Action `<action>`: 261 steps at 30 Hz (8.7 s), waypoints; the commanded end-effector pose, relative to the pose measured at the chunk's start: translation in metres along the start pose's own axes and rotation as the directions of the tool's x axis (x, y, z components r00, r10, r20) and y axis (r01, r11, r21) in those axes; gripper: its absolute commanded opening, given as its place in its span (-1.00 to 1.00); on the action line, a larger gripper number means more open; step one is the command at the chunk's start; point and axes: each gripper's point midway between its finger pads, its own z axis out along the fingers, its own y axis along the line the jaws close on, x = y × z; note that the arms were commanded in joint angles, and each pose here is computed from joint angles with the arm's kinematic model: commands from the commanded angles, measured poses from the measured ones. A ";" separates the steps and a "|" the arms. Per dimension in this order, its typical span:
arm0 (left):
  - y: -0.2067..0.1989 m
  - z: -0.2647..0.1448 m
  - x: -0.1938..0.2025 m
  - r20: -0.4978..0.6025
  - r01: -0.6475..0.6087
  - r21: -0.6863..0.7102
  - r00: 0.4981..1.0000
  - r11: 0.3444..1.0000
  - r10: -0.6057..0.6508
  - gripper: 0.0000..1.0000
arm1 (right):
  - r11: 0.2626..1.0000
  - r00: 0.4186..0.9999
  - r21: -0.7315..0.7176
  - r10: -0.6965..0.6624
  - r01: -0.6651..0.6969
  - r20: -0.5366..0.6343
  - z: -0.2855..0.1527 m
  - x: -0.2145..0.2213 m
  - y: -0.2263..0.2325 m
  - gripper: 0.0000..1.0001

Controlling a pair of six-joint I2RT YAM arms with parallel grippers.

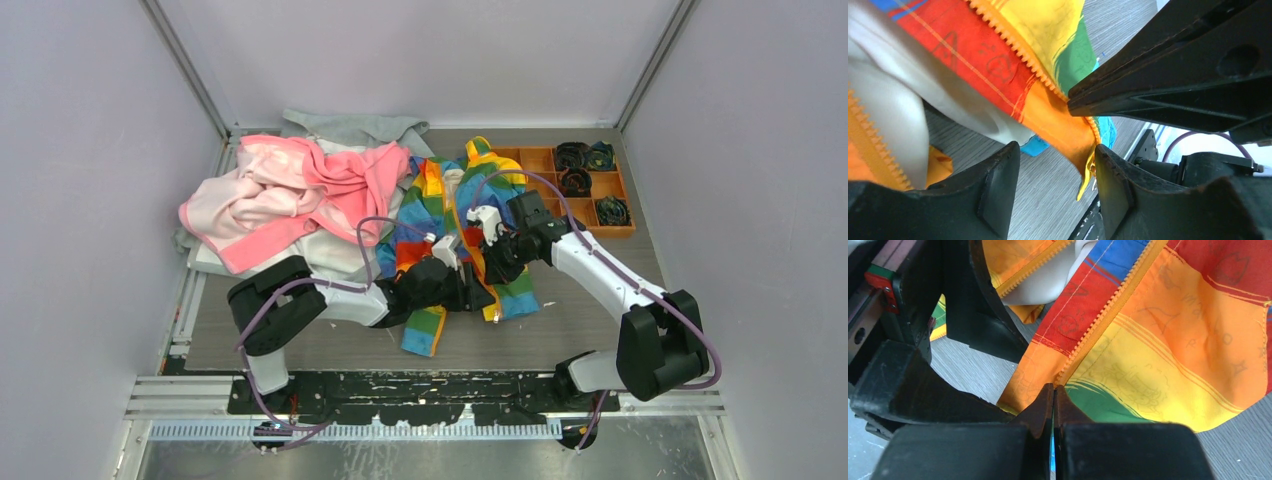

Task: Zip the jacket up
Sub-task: Adjust the zipper on the jacket.

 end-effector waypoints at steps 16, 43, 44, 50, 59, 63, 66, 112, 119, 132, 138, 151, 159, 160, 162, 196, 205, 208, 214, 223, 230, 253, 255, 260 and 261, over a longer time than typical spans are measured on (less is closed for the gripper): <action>-0.034 0.011 -0.014 0.036 -0.069 0.168 0.997 0.983 0.064 -1.00 | 0.998 0.992 -0.052 0.036 -0.030 0.117 -0.021 -0.027 0.007 -0.96; -0.054 -0.020 -0.045 0.333 -0.401 0.297 0.894 0.867 0.300 -1.00 | 0.971 0.946 -0.237 0.098 -0.024 0.308 -0.059 -0.007 0.009 0.47; -0.054 -0.021 -0.046 0.337 -0.402 0.302 0.893 0.865 0.297 -1.00 | 0.971 0.946 -0.237 0.092 -0.016 0.310 -0.058 -0.006 0.010 0.49; -0.059 -0.022 -0.046 0.346 -0.372 0.346 0.904 0.862 0.251 -1.00 | 0.963 0.950 -0.266 0.053 0.033 0.309 -0.051 0.004 0.015 0.49; -0.067 -0.021 -0.048 0.333 -0.363 0.373 0.911 0.854 0.242 -1.00 | 0.954 0.951 -0.286 0.008 0.085 0.309 -0.046 0.006 0.021 0.25; -0.069 -0.022 -0.049 0.332 -0.358 0.381 0.913 0.852 0.236 -1.00 | 0.952 0.956 -0.295 0.006 0.084 0.293 -0.044 0.007 0.022 0.07; -0.070 -0.022 -0.050 0.330 -0.354 0.388 0.916 0.851 0.230 -1.00 | 0.949 0.957 -0.302 0.001 0.090 0.289 -0.043 0.006 0.024 -0.06; -0.063 -0.023 -0.001 0.111 -0.276 0.347 0.961 0.896 0.253 0.00 | 0.934 0.962 -0.342 -0.004 0.101 0.272 -0.062 -0.004 0.035 -0.93; -0.057 -0.016 -0.008 0.104 -0.208 0.398 0.978 0.893 0.182 0.05 | 0.930 0.960 -0.350 -0.008 0.110 0.280 -0.064 -0.005 0.038 -0.93; -0.070 -0.017 -0.005 0.059 -0.159 0.485 0.987 0.860 0.149 -0.16 | 0.930 0.961 -0.351 -0.008 0.109 0.277 -0.063 -0.005 0.037 -0.93; -0.068 -0.021 -0.003 0.028 -0.106 0.491 0.994 0.865 0.106 -0.26 | 0.933 0.962 -0.346 -0.005 0.103 0.274 -0.062 -0.005 0.035 -0.93; -0.060 -0.026 0.005 -0.074 0.027 0.455 0.997 0.890 0.007 -0.20 | 0.935 0.964 -0.343 0.001 0.093 0.264 -0.060 -0.004 0.033 -0.93; -0.051 -0.029 0.014 -0.119 0.043 0.406 0.993 0.913 0.006 -0.07 | 0.935 0.964 -0.342 0.000 0.094 0.266 -0.060 -0.004 0.033 -0.93; -0.054 -0.030 0.013 -0.120 0.044 0.415 0.993 0.909 0.007 -0.06 | 0.935 0.964 -0.342 0.000 0.094 0.266 -0.060 -0.004 0.033 -0.93; -0.058 -0.030 0.012 -0.122 0.046 0.430 0.992 0.902 0.007 -0.03 | 0.935 0.964 -0.343 0.001 0.094 0.265 -0.060 -0.004 0.033 -0.93; -0.094 -0.035 -0.007 -0.098 0.058 0.531 0.995 0.846 -0.007 -0.17 | 0.935 0.964 -0.342 0.000 0.094 0.266 -0.060 -0.004 0.032 -0.93; -0.089 -0.035 -0.011 -0.088 0.060 0.511 0.996 0.857 -0.017 -0.21 | 0.934 0.964 -0.344 0.001 0.094 0.266 -0.060 -0.004 0.033 -0.93; -0.090 -0.034 -0.012 -0.086 0.058 0.514 0.996 0.856 -0.016 -0.28 | 0.934 0.964 -0.343 0.001 0.094 0.266 -0.060 -0.004 0.033 -0.93; -0.085 -0.029 -0.013 -0.089 0.068 0.496 0.996 0.866 -0.027 -0.38 | 0.934 0.964 -0.344 0.001 0.094 0.266 -0.060 -0.004 0.033 -0.93; -0.081 -0.025 -0.017 -0.091 0.075 0.481 0.995 0.874 -0.036 -0.76 | 0.935 0.964 -0.343 0.001 0.093 0.267 -0.060 -0.004 0.033 -0.93; -0.066 -0.021 -0.009 -0.133 0.105 0.422 0.990 0.900 -0.053 -1.00 | 0.938 0.963 -0.333 -0.006 0.098 0.269 -0.060 -0.004 0.031 -0.94; -0.031 -0.014 0.030 -0.315 0.185 0.221 0.943 0.958 -0.109 -0.95 | 0.942 0.949 -0.294 -0.069 0.163 0.308 -0.059 -0.004 0.035 -0.95; -0.029 -0.015 0.032 -0.320 0.177 0.209 0.942 0.962 -0.103 -0.88 | 0.942 0.951 -0.287 -0.083 0.172 0.299 -0.057 -0.003 0.035 -0.95; -0.022 -0.021 0.035 -0.321 0.174 0.190 0.941 0.966 -0.106 -0.74 | 0.944 0.954 -0.280 -0.090 0.174 0.288 -0.055 -0.001 0.034 -0.95; -0.022 -0.022 0.036 -0.320 0.172 0.189 0.942 0.967 -0.105 -0.71 | 0.944 0.954 -0.279 -0.092 0.174 0.286 -0.054 -0.001 0.033 -0.95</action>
